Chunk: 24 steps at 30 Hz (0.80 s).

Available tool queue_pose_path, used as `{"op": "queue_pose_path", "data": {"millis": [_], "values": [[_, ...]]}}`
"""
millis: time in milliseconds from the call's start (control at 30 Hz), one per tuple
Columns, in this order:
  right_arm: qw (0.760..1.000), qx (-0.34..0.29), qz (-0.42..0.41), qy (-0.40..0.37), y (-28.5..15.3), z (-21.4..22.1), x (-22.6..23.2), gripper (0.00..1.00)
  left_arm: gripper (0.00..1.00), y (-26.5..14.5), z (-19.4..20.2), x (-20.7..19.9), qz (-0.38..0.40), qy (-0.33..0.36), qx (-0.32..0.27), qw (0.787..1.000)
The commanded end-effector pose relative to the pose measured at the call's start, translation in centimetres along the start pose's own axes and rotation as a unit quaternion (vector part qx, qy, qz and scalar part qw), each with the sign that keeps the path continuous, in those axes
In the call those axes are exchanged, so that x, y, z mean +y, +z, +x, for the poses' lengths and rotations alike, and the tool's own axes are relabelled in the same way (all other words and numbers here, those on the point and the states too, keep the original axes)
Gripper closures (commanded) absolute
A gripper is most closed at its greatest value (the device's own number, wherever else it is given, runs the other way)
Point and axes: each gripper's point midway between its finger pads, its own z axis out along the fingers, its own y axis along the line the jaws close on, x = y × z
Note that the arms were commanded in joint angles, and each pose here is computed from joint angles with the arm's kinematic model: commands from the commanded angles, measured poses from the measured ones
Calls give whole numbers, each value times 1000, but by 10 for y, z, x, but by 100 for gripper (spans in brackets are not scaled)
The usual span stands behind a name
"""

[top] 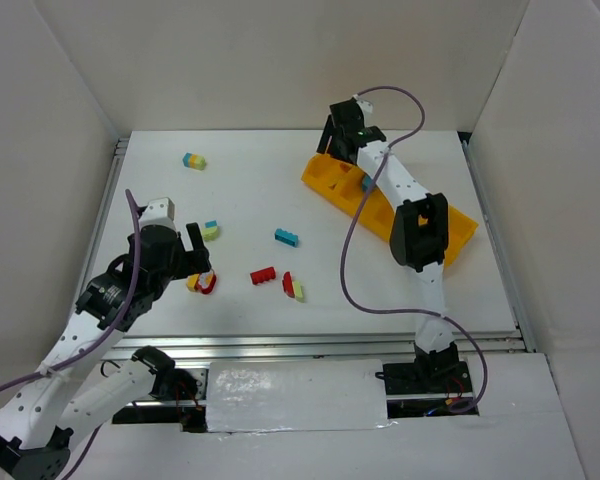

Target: Sort the legos into containers by color

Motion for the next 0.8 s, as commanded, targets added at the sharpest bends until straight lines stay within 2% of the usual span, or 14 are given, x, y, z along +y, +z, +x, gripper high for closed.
{"op": "queue_pose_path", "data": {"millis": [0,33,67,100,133,167,200,267,300,367,500,633,700,767], "values": [[997,-43,-62,-9,-78,-46,25,19,1,-2,-15,-4,7,-5,-21,1000],[995,-40,-84,-36,-94,-36,39,19,0,-2,-15,-3,6,-6,-22,1000],[995,-13,-82,-60,-96,-7,36,19,1,-3,-16,-2,4,-8,-26,1000],[990,-24,-110,-83,-126,-10,44,19,1,-4,-16,-1,1,-11,-26,1000],[985,-10,-134,-108,-143,14,60,19,1,-5,-17,0,0,-13,-30,999],[983,25,-126,-131,-142,52,52,19,1,-5,-17,1,-2,-13,-30,999],[981,15,-137,-133,-162,55,53,19,0,-6,-17,1,-2,-15,-31,999],[975,40,-153,-156,-172,109,57,19,0,-6,-16,0,2,-15,-30,999],[971,45,-176,-153,-184,118,62,20,0,-6,-17,-1,4,-15,-31,999],[963,55,-194,-177,-188,149,68,21,1,-5,-16,-3,9,-13,-27,1000],[925,72,-256,-270,-179,183,82,24,1,-2,-12,-6,17,-8,-19,1000],[890,68,-291,-343,-168,185,101,24,1,-3,-11,-8,24,-7,-18,1000],[869,93,-287,-391,-155,199,96,23,0,-5,-12,-9,28,-7,-21,999],[871,88,-268,-402,-140,195,100,22,0,-5,-12,-10,34,-6,-22,999]]}}
